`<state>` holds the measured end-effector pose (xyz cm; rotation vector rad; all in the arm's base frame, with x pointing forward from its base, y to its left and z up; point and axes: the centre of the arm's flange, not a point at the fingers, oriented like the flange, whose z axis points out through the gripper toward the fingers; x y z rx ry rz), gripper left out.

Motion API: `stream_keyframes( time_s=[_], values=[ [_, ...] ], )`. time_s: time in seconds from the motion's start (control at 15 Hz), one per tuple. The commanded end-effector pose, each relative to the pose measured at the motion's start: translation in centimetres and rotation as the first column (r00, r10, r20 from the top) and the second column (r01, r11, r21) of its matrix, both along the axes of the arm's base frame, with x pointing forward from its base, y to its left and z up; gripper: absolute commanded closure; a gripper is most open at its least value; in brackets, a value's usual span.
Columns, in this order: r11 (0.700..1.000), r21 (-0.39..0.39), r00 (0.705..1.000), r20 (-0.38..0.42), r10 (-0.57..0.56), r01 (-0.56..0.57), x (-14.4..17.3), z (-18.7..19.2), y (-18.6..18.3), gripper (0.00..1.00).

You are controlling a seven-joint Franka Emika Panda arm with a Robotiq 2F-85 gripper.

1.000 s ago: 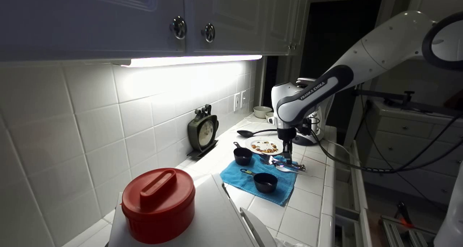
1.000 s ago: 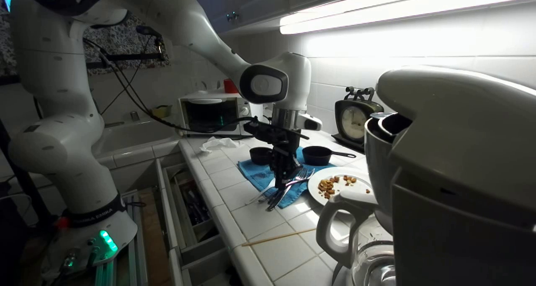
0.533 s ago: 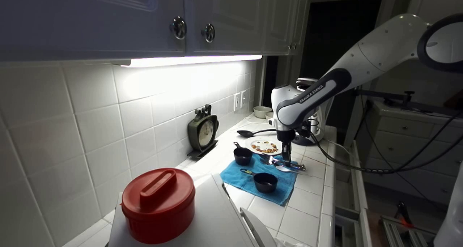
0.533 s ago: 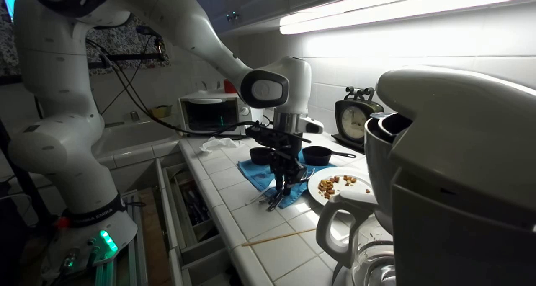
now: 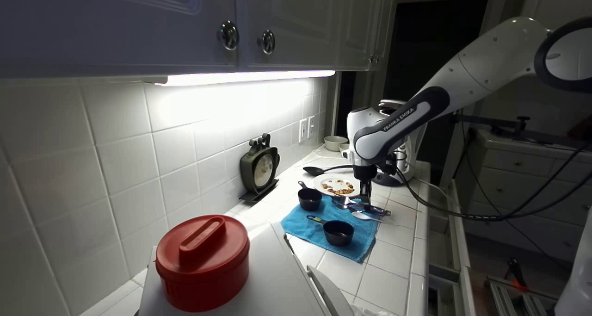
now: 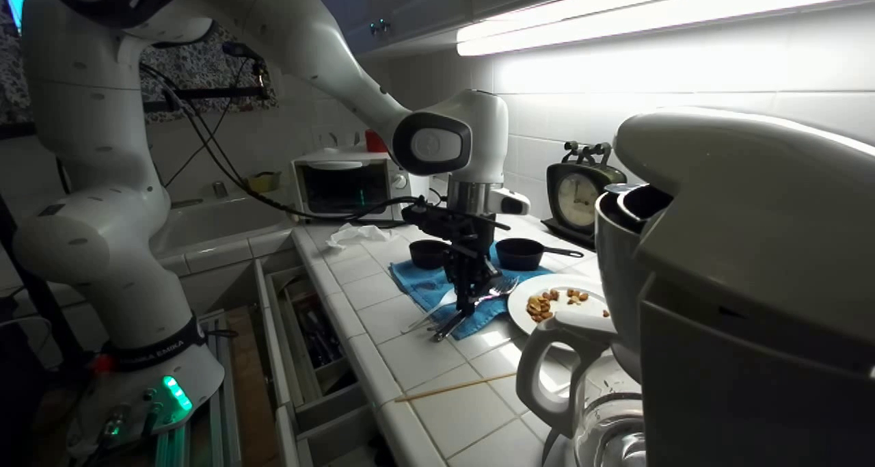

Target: Use on of the forks to stir the contents on the white plate

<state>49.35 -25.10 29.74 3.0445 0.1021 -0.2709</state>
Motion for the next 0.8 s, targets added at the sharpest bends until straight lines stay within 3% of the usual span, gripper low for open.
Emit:
stream_keyframes(
  time_s=[0.0, 0.07, 0.53, 0.73],
  values=[
    [1.0, -0.01, 1.0, 0.008, 0.018, -0.017, -0.1, -0.2, -0.1, 0.93],
    [1.0, -0.003, 1.0, 0.017, 0.021, -0.021, 0.0, 0.2, -0.1, 0.97],
    [0.996, 0.056, 0.997, 0.012, 0.073, -0.074, 0.1, 0.6, 0.2, 0.95],
    [0.988, 0.094, 0.992, 0.025, 0.122, -0.123, -0.4, 2.5, 0.1, 0.95]
  ],
)
